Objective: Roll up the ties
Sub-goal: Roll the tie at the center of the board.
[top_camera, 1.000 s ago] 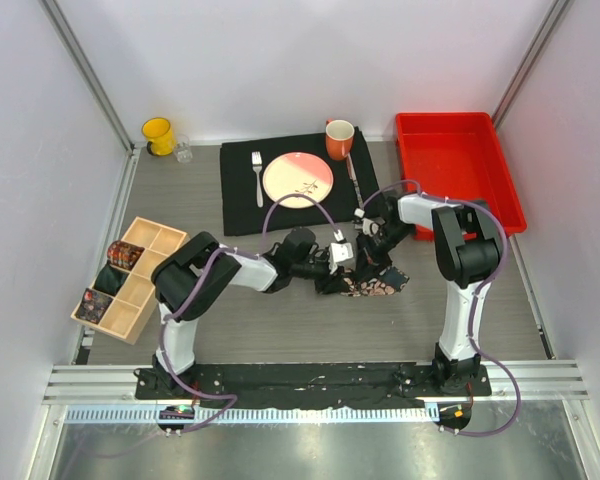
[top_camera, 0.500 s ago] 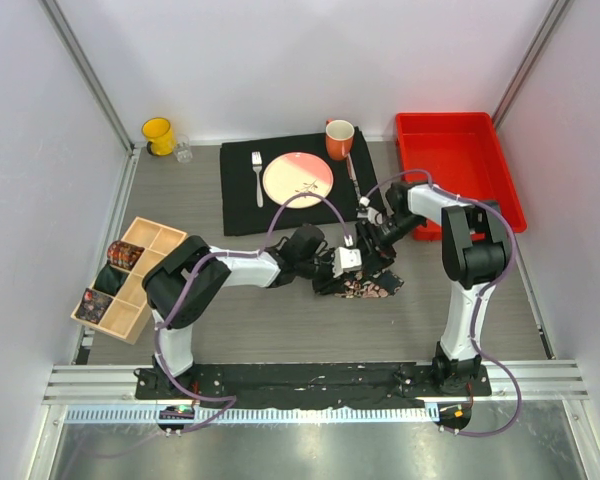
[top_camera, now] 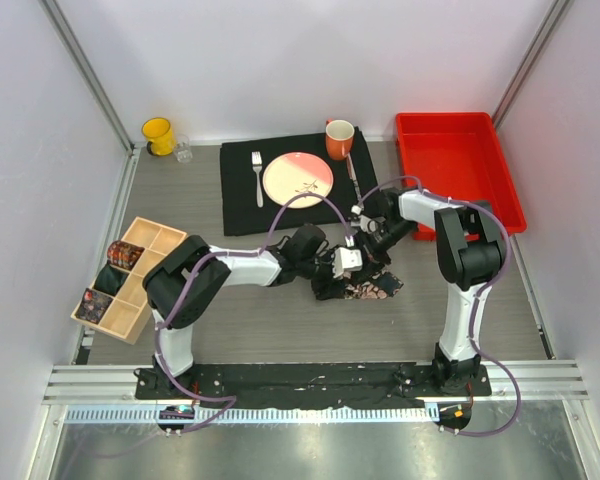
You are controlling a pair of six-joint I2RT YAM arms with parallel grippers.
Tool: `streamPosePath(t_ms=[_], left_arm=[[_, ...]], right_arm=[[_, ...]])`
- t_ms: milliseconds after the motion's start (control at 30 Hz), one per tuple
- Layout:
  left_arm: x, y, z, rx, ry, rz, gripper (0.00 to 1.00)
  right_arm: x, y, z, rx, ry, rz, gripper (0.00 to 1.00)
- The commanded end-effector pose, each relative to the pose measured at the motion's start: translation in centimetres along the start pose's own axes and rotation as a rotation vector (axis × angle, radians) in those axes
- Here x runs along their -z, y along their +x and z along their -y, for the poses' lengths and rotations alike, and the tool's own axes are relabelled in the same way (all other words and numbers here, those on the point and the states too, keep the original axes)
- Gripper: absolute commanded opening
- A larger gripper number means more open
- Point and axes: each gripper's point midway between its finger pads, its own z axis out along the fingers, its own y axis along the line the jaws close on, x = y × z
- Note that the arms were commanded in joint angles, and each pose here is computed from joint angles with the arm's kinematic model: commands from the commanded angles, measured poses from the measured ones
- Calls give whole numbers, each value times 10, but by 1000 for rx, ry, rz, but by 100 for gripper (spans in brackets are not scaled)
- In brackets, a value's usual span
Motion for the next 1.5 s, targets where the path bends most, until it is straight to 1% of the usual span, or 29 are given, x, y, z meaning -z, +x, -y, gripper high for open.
streamPosePath(t_ms=[0, 67, 167, 300, 433, 467, 500, 700, 767, 800, 833, 867, 933, 967, 1000, 1033, 1067, 1100, 1167, 1200, 1267, 1300, 1367, 1467], left_arm=[[14, 10, 2, 93, 2, -28, 66], [14, -8, 0, 87, 5, 32, 69], [16, -32, 1, 72, 30, 108, 75], [13, -48, 4, 56, 69, 178, 84], [5, -58, 3, 28, 96, 237, 85], [3, -66, 0, 11, 93, 265, 85], [2, -68, 0, 20, 101, 278, 85], [-17, -72, 1, -7, 109, 306, 84], [-24, -66, 3, 0, 120, 278, 80], [-24, -63, 2, -11, 114, 264, 72], [-26, -56, 4, 2, 113, 234, 67], [-25, -51, 3, 5, 108, 217, 57], [-23, -37, 6, 10, 105, 162, 47], [-19, -30, 6, 11, 88, 133, 41], [-17, -24, 9, 15, 88, 111, 39], [-14, -14, 10, 27, 87, 73, 36], [-12, -2, 14, 43, 84, 41, 31], [-9, 1, 15, 49, 80, 29, 29], [-6, 15, 20, 70, 75, -7, 26], [-5, 17, 21, 73, 73, -14, 24], [-4, 22, 22, 85, 72, -31, 22], [-4, 25, 23, 89, 71, -42, 22], [-4, 26, 22, 91, 70, -49, 22], [-4, 26, 20, 90, 67, -60, 22]], right_arm=[[-2, 19, 82, -8, 311, -87, 1], [0, 18, 94, -9, 372, -94, 1], [7, 9, 107, -20, 464, -64, 1], [9, -1, 119, -30, 527, -41, 1], [4, -4, 118, -30, 497, -44, 1], [3, -5, 117, -28, 490, -43, 1], [2, -6, 117, -27, 485, -44, 1], [-3, -10, 108, -15, 440, -37, 1], [-3, -12, 104, -9, 425, -33, 1], [-6, -13, 99, -6, 400, -31, 1], [-5, -15, 96, 0, 393, -22, 1], [-5, -16, 92, 7, 386, -21, 1], [-3, -19, 81, 16, 338, -10, 2], [3, -16, 75, 5, 322, -13, 6], [11, -17, 73, -13, 301, 1, 9], [18, -18, 64, -19, 244, 21, 18], [28, -15, 57, -33, 224, 36, 22], [38, -15, 56, -46, 202, 57, 31], [46, -10, 42, -39, 128, 63, 36], [51, -9, 34, -27, 100, 82, 43], [52, -7, 18, -20, 9, 99, 45], [52, -8, 12, -18, -19, 108, 50], [49, -9, -2, -25, -98, 115, 52], [40, -8, -10, -15, -129, 92, 53]])
